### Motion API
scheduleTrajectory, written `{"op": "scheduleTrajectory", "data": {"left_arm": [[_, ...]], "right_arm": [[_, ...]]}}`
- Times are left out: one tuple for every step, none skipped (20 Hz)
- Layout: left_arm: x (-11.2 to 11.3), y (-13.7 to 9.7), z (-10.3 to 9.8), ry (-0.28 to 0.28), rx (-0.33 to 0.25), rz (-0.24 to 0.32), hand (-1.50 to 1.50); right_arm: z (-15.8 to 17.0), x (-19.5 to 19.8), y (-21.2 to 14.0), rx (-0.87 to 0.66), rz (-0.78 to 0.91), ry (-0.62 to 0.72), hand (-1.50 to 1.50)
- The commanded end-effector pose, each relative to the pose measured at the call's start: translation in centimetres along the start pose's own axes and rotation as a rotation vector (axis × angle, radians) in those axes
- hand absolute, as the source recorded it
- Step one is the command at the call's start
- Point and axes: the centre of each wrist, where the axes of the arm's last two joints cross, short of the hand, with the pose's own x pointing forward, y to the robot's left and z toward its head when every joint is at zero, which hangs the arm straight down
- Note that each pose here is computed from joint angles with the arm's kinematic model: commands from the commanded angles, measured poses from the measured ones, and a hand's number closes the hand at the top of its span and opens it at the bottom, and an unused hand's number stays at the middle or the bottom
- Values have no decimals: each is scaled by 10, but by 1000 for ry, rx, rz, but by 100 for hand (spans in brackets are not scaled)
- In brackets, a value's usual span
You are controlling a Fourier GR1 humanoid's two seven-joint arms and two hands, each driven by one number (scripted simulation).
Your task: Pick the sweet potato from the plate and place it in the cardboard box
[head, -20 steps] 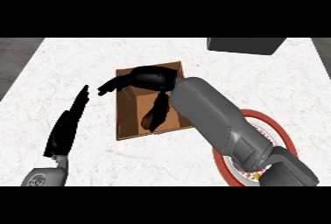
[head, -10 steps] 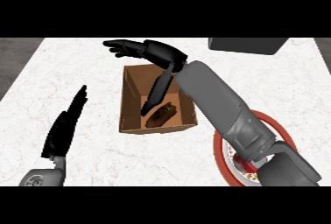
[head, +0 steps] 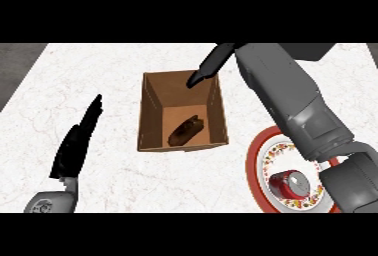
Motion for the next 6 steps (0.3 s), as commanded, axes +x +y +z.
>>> {"op": "scheduleTrajectory", "data": {"left_arm": [[7,2,-4,-22,-15,-5,0],[16,0,-9,-41,-9,7,0],[8,3,-6,-19,-17,7,0],[12,9,-5,-32,-17,-7,0],[9,-5,-3,-27,-26,-7,0],[6,4,-4,-33,-22,-10,0]], "right_arm": [[19,24,-41,-61,-18,-12,-150],[21,17,-38,-61,8,-2,-150],[32,16,-47,-58,-5,-23,-150],[32,17,-49,-70,10,-26,-150],[33,25,-55,-42,29,-21,-150],[37,34,-64,-47,31,-38,-150]]}}
